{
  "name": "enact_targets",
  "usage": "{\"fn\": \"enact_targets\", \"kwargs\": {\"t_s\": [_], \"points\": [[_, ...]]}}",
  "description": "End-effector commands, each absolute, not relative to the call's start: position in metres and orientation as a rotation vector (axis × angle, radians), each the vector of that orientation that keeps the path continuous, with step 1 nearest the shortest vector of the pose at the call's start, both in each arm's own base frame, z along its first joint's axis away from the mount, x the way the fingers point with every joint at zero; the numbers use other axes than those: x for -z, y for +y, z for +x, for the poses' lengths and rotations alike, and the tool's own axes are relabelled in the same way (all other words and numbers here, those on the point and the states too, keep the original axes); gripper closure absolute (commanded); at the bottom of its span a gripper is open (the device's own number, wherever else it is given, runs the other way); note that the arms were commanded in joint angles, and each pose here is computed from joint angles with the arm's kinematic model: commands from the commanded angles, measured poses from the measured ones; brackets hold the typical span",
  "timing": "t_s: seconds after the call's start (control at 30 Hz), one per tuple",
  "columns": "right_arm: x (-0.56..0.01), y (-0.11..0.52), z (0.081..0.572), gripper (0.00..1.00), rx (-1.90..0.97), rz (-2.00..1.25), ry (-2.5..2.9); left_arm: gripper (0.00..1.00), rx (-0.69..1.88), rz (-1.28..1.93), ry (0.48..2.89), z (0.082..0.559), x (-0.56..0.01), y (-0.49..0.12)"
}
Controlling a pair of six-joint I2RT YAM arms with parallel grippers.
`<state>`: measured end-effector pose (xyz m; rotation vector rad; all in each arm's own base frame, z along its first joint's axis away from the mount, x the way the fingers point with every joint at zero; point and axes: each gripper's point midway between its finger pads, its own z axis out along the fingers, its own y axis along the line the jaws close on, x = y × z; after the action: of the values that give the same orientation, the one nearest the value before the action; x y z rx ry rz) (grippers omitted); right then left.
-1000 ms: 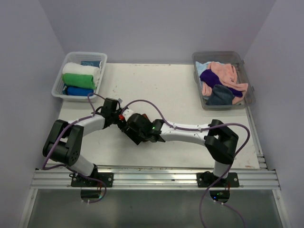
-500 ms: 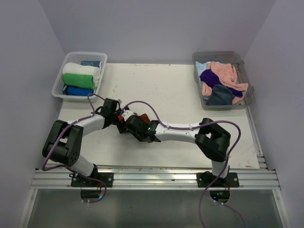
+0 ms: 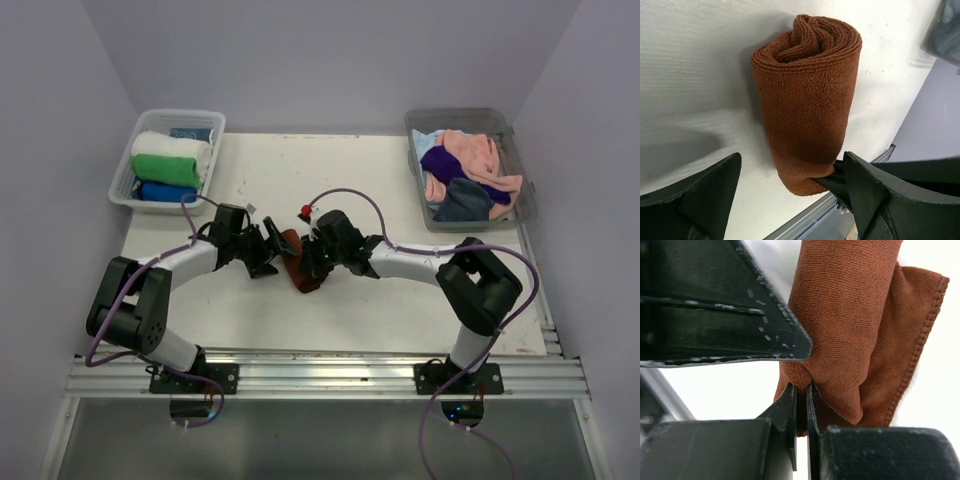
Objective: Roll the towels
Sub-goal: Roll the towel
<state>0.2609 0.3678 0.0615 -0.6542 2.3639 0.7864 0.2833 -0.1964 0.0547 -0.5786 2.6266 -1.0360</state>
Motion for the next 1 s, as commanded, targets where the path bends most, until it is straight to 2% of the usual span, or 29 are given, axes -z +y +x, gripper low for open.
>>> {"fn": "enact_targets", "kwargs": {"t_s": [0.0, 0.13, 0.43, 0.63, 0.67, 0.73, 0.77, 0.8, 0.87, 0.9, 0.97], "points": [[-0.095, 0.391, 0.248, 1.00, -1.180, -0.563, 2.287, 0.15, 1.126, -0.522, 2.570, 0.287, -0.065, -0.203], [-0.103, 0.396, 0.250, 1.00, -1.427, -0.459, 2.250, 0.18, 1.135, -0.525, 2.582, 0.284, -0.060, -0.204], [-0.099, 0.388, 0.257, 1.00, -1.591, -0.339, 2.227, 0.19, 1.175, -0.519, 2.562, 0.288, -0.058, -0.209], [-0.085, 0.385, 0.257, 1.00, -1.589, -0.319, 2.305, 0.34, 1.159, -0.539, 2.582, 0.289, -0.052, -0.209], [-0.084, 0.385, 0.256, 0.85, -1.566, -0.336, 2.326, 0.36, 1.148, -0.546, 2.588, 0.289, -0.051, -0.209], [-0.087, 0.380, 0.257, 0.67, -1.434, -0.388, 2.350, 0.41, 1.135, -0.551, 2.587, 0.290, -0.051, -0.208], [-0.092, 0.379, 0.260, 0.53, -1.386, -0.407, 2.343, 0.42, 1.137, -0.549, 2.584, 0.291, -0.052, -0.208], [-0.082, 0.369, 0.264, 0.49, -1.261, -0.410, 2.381, 0.43, 1.134, -0.554, 2.582, 0.292, -0.052, -0.208], [-0.099, 0.368, 0.269, 0.41, -1.156, -0.439, 2.351, 0.44, 1.119, -0.576, 2.609, 0.287, -0.050, -0.206], [-0.087, 0.354, 0.273, 0.39, -0.982, -0.442, 2.403, 0.45, 1.113, -0.582, 2.606, 0.288, -0.050, -0.206], [-0.093, 0.356, 0.267, 0.33, -0.852, -0.509, 2.389, 0.45, 1.110, -0.586, 2.610, 0.287, -0.050, -0.206]]}}
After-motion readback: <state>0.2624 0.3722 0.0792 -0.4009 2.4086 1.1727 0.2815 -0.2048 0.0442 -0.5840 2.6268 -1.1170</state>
